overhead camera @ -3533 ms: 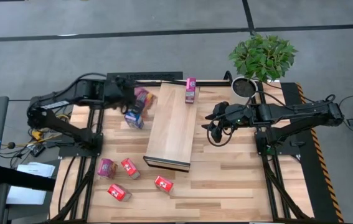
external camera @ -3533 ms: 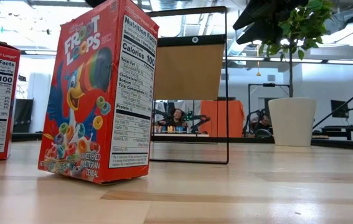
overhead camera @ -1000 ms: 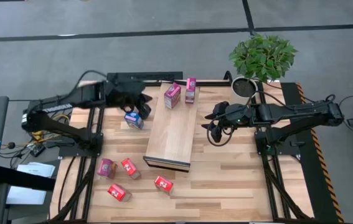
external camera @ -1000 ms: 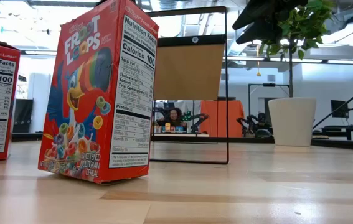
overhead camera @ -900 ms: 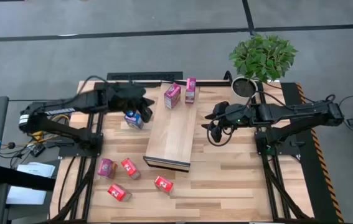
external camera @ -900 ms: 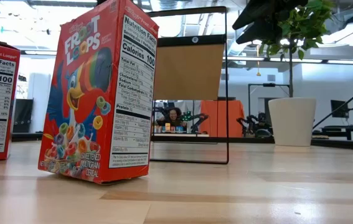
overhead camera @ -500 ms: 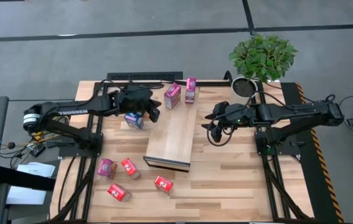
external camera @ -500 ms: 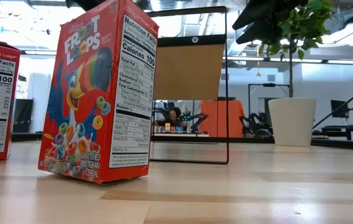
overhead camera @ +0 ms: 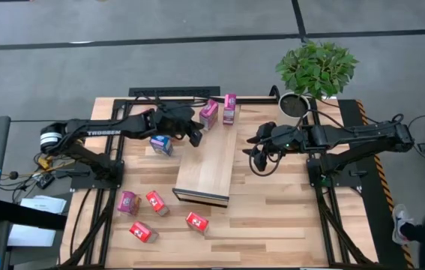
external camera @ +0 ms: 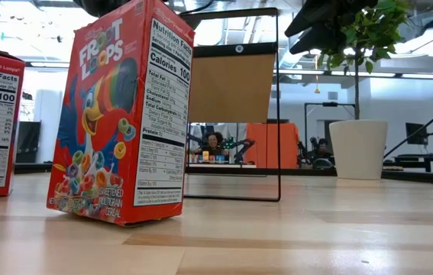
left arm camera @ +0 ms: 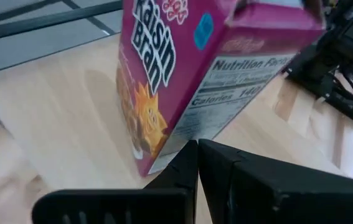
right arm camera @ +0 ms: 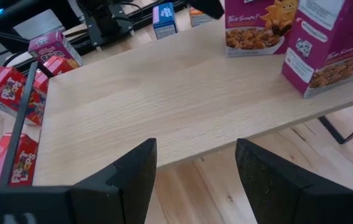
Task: Stack cereal on shelf
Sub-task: Put the top purple cereal box on the shelf
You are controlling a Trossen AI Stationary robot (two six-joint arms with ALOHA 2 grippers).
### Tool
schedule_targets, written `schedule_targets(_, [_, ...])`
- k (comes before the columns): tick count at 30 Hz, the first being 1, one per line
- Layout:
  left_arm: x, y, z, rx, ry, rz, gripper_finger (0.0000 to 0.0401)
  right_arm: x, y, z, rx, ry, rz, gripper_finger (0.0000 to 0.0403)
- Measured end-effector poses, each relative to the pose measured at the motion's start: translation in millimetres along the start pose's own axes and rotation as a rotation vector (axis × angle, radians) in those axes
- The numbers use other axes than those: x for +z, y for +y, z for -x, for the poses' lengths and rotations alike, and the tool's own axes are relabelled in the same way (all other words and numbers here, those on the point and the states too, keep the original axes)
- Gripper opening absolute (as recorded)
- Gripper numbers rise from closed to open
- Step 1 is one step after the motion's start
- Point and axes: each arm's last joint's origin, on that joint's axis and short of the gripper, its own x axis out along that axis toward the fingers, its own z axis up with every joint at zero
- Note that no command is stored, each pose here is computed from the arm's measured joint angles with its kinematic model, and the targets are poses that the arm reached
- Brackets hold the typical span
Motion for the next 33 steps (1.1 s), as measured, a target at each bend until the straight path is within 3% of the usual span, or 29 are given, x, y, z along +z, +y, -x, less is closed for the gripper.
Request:
schedule_targets(21, [5.7,10.8,-16.7,0.019,-0.077,0.044,0.0000,0.3,-0.4,0.0,-0.015,-0.008,0.000,0.0245])
schedule_targets(33, [8.9,5.0,-13.7,-0.066,-0.087,0.069,0.0000,0.5,-1.0,0.0,-0.034,-0.017,-0.001,0.0245])
